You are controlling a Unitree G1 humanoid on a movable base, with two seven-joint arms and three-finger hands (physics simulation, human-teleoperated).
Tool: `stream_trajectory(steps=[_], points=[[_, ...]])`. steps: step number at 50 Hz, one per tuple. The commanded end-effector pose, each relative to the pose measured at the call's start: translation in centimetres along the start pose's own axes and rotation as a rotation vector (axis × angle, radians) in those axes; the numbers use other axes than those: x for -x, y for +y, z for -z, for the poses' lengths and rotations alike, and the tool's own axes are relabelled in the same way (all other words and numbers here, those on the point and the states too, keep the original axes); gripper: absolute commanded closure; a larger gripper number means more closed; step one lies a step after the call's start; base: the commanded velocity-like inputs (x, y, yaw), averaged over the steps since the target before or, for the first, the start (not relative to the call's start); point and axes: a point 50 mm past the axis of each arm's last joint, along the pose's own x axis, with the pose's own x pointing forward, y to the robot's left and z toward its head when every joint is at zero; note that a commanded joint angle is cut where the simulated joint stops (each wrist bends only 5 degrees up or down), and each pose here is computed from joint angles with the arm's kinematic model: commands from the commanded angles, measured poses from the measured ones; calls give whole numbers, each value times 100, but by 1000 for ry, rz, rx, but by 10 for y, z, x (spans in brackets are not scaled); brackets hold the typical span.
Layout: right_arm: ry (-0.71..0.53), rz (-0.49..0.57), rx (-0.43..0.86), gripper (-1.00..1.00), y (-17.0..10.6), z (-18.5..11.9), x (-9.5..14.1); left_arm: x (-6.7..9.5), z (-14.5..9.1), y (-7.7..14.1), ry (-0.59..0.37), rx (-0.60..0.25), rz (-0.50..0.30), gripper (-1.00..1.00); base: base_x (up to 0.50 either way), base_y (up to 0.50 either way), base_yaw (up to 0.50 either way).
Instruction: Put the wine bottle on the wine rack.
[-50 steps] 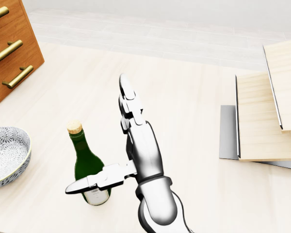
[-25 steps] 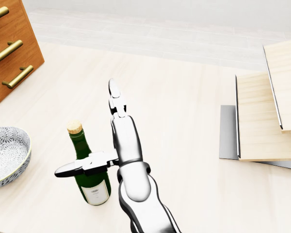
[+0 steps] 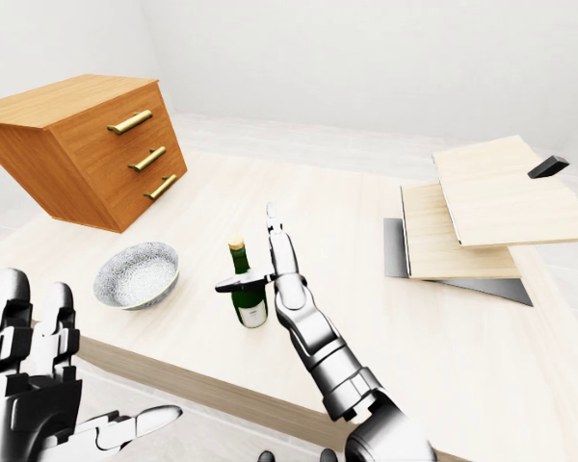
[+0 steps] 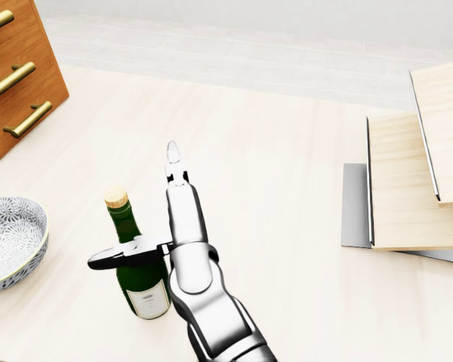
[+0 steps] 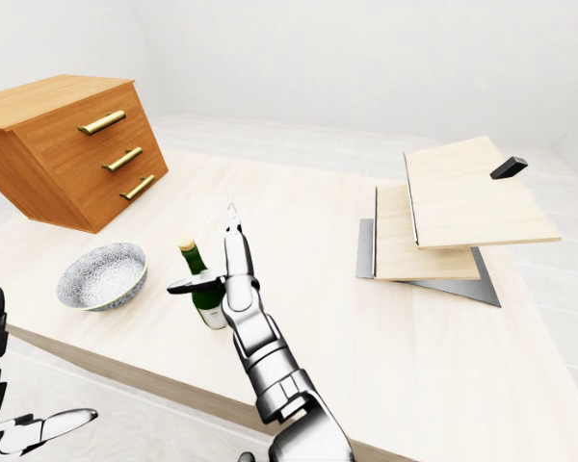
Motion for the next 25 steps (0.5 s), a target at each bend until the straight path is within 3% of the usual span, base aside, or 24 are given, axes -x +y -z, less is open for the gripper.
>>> stream_trajectory(steps=[1,8,9,11,12,14,19,20,21,25], points=[[18,22,10,-100,0,-3,-8,-1,2,-1,7,-3,8,-100,0,0,0],[-2,14,7,-100,1,-7,-8,1,7,1,30,10,6,-100,0,0,0],[-5,14,6,-91,1,-8,-8,1,7,1,31,10,6,-100,0,0,0],[-15,13,4,-54,1,-10,-7,1,9,1,36,14,4,-100,0,0,0],[-16,11,5,-12,1,-10,-7,2,10,2,41,17,3,-100,0,0,0],[-13,10,8,30,1,-9,-6,2,11,2,48,19,5,-100,0,0,0],[-17,8,9,51,2,-9,-6,2,12,2,53,22,5,-100,0,0,0],[-22,8,11,71,2,-10,-6,2,13,2,57,23,7,-100,0,0,0],[-22,8,11,79,2,-10,-6,2,13,2,58,24,7,-100,0,0,0],[-18,8,13,87,2,-9,-5,3,14,2,61,25,7,-100,0,0,0]])
